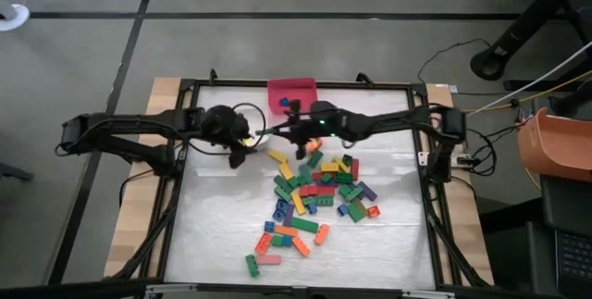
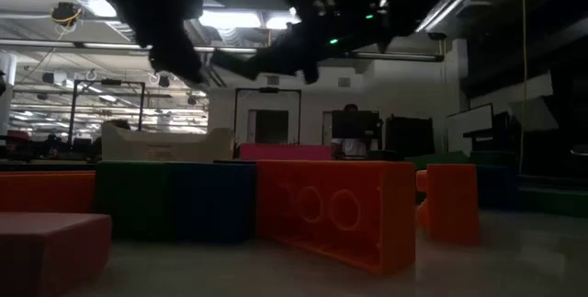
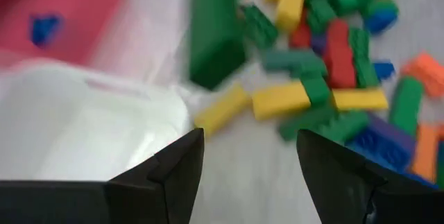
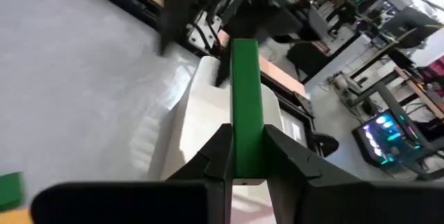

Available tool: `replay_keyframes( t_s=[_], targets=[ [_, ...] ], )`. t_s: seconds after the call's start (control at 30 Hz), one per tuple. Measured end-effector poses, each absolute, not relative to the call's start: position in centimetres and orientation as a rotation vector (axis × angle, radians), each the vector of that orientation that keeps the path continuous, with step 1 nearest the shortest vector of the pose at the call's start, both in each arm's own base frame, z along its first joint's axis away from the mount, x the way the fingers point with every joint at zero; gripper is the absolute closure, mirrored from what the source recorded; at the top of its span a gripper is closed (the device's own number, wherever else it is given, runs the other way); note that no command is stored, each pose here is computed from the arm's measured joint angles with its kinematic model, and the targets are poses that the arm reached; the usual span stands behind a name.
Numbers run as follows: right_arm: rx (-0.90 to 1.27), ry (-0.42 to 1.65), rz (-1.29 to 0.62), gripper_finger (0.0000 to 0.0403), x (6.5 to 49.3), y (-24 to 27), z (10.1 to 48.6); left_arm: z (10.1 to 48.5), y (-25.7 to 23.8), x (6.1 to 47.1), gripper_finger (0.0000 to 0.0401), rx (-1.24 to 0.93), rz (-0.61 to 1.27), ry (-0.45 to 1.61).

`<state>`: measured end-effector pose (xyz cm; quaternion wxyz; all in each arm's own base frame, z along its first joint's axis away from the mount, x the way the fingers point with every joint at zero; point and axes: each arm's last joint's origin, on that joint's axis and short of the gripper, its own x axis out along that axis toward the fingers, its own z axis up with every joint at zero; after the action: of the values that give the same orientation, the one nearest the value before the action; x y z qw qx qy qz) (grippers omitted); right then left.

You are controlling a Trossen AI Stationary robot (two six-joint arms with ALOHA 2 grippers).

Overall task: Sort blocks by size
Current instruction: Put the large green wooden block into the white bin, then put the large green game piece into the white bin

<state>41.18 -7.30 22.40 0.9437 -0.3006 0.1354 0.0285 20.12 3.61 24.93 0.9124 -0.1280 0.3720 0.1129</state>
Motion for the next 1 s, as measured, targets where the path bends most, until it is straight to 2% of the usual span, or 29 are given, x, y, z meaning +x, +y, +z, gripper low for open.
replay_keyframes(
  t_s=[0.27, 0.53, 0.8, 1.0],
  targets=[
    [-0.655, 0.33, 0.085, 0.034, 45.6, -8.2, 21.2, 24.0, 0.9, 19.3, 0.0182, -0.34, 0.183, 0.922],
    [-0.662, 0.367, 0.05, 0.0335, 47.0, -9.1, 19.8, 23.9, -2.1, 19.1, 0.0182, -0.381, 0.102, 0.964],
    [-0.66, 0.374, 0.05, 0.0274, 47.1, -9.2, 19.5, 24.1, -5.6, 18.6, 0.0182, -0.359, -0.037, 0.966],
    [-0.65, 0.38, 0.05, 0.024, 46.9, -9.1, 19.7, 24.6, -8.7, 19.5, 0.0182, -0.275, -0.187, 0.818]
  ],
)
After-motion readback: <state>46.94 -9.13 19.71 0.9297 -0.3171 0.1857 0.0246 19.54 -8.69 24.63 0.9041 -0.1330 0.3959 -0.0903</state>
